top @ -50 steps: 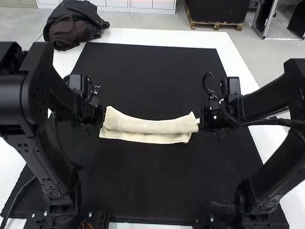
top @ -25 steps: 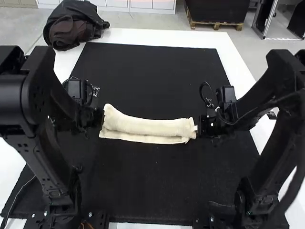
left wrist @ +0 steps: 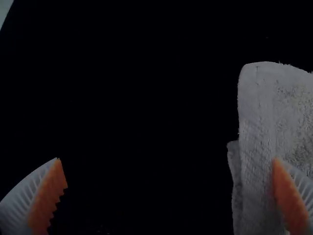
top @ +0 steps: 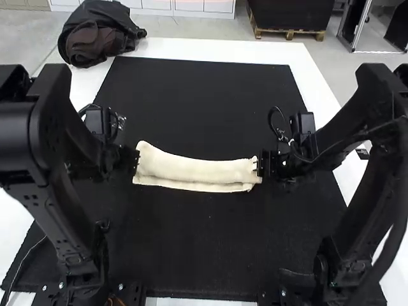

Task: Fold the towel.

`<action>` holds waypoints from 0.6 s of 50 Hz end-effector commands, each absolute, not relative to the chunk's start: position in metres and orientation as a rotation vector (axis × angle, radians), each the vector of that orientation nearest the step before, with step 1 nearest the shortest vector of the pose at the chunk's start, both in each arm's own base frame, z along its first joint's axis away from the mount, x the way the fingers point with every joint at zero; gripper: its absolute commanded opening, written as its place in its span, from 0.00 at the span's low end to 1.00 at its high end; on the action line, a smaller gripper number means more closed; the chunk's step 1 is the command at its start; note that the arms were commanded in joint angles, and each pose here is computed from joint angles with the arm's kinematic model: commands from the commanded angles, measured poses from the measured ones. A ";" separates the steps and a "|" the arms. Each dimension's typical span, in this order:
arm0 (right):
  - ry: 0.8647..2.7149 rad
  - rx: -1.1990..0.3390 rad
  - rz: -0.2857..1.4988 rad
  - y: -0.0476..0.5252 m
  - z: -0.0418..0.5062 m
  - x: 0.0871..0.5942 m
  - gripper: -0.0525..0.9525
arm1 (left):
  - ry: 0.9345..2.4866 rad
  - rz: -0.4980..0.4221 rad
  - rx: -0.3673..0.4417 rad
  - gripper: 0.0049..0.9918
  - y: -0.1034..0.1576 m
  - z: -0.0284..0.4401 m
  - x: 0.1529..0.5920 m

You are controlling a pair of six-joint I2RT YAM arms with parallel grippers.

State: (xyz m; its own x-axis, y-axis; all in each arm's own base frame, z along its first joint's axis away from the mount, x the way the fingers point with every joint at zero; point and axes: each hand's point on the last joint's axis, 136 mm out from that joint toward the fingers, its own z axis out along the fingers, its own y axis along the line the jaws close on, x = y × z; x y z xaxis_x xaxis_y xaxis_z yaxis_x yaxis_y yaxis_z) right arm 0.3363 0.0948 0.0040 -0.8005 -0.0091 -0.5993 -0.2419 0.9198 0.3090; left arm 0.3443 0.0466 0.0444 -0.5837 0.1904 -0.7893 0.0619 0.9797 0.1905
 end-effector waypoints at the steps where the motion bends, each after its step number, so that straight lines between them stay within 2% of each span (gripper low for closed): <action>1: 2.415 -0.170 0.509 0.096 0.019 0.350 0.96 | 2.127 0.186 0.103 0.98 0.058 0.067 0.351; 9: 2.400 -0.188 0.514 0.101 0.024 0.355 0.96 | 2.106 0.153 0.094 0.98 0.059 0.077 0.351; 14: 2.403 -0.216 0.523 0.110 0.023 0.352 0.96 | 2.131 0.105 0.121 0.98 0.051 0.071 0.346; 30: 2.424 -0.277 0.546 0.135 0.017 0.344 0.96 | 2.108 0.118 0.113 0.98 0.055 0.077 0.349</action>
